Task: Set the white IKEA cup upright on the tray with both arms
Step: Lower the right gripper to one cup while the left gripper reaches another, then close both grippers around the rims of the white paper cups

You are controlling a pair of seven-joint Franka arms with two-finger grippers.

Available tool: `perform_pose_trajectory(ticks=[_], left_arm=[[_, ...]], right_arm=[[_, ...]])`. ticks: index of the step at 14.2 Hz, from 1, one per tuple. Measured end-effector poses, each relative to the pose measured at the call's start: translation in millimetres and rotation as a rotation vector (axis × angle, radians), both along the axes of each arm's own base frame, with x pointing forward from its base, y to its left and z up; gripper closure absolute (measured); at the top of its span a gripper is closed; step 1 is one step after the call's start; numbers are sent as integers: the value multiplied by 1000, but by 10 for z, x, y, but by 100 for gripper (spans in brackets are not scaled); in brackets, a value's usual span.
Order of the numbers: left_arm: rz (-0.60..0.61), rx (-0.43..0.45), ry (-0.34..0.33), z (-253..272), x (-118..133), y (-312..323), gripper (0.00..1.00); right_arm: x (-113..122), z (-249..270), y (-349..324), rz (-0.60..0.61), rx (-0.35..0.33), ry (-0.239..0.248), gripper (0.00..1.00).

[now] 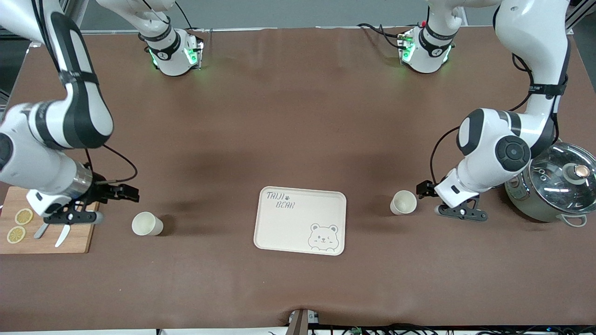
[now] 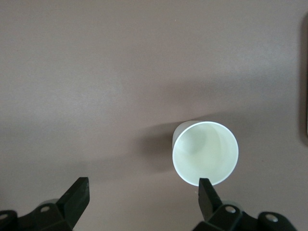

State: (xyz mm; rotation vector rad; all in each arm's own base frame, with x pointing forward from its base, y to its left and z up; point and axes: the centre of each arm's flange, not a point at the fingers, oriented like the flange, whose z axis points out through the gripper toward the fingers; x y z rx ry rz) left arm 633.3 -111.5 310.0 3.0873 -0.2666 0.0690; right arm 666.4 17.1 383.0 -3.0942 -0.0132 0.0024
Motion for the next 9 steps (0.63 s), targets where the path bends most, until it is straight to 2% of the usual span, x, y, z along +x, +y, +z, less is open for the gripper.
perform_pose_trajectory(ticks=[7, 9], left_arm=[[20, -29, -58, -506, -142, -498, 0], [21, -33, -60, -618, -147, -544, 0]], right_arm=[[169, -493, -505, 15, 6, 41, 0], [247, -658, -511, 15, 9, 34, 0]])
